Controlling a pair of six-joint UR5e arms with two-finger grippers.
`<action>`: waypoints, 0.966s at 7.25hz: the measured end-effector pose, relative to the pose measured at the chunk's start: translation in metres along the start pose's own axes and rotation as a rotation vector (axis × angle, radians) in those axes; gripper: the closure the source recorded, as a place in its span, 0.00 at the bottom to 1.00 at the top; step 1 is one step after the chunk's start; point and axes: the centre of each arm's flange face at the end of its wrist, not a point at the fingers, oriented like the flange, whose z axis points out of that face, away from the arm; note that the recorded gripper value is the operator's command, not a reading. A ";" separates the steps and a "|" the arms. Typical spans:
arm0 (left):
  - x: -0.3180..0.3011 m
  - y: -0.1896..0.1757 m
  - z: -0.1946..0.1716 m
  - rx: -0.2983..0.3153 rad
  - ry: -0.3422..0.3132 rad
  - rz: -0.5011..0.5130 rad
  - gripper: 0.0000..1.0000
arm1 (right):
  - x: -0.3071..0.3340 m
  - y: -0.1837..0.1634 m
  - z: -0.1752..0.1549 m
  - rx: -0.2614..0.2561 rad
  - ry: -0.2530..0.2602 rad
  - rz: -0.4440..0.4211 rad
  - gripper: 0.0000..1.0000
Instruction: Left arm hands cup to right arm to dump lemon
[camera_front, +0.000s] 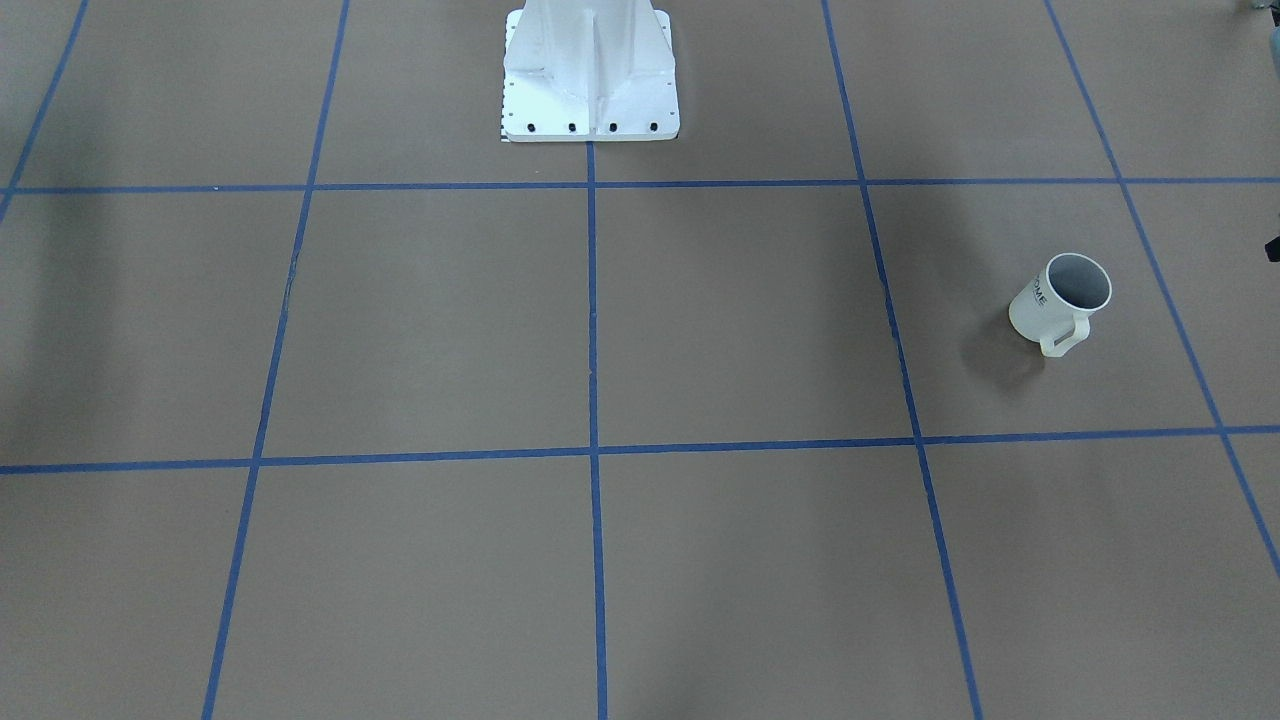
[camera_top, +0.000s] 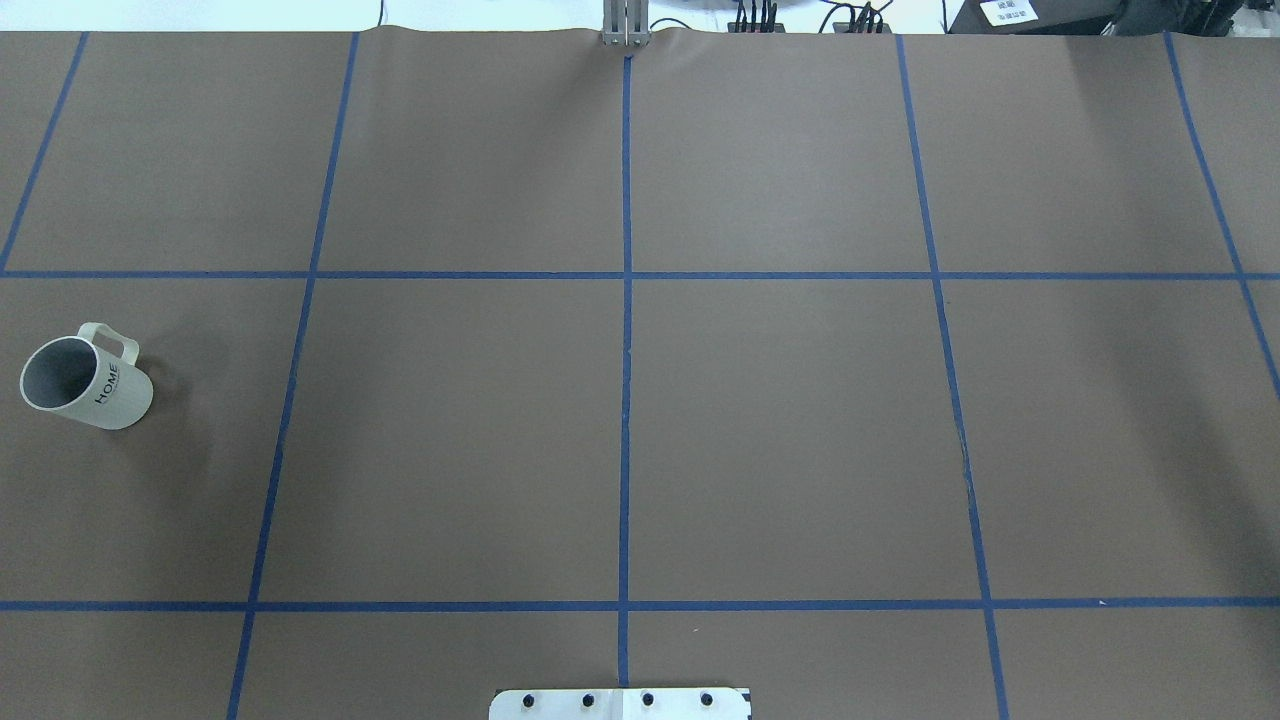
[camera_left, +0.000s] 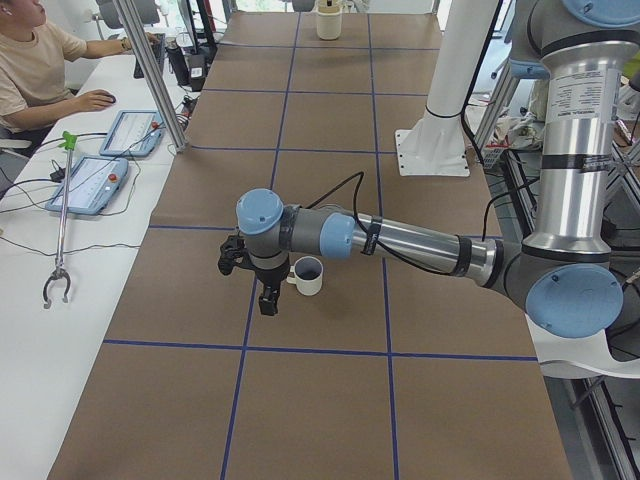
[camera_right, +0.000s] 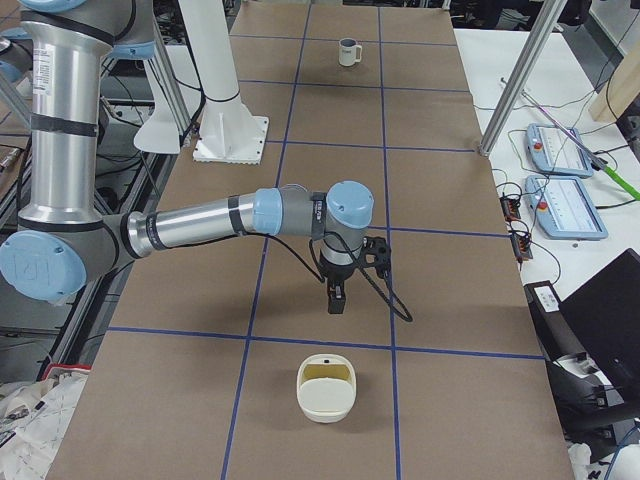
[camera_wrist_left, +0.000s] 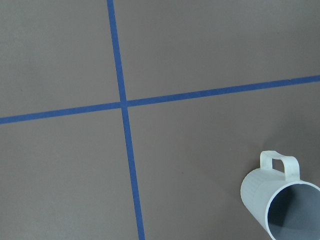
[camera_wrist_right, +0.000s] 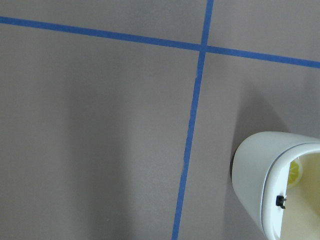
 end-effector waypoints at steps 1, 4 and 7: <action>-0.001 -0.001 0.001 0.005 -0.009 0.006 0.00 | 0.002 -0.003 0.001 -0.002 0.003 0.001 0.00; -0.001 0.001 0.002 0.011 -0.017 0.015 0.00 | 0.008 -0.009 0.008 -0.015 0.005 0.010 0.00; -0.001 0.002 0.002 0.012 -0.014 0.005 0.00 | 0.004 -0.008 0.004 -0.007 0.006 0.004 0.00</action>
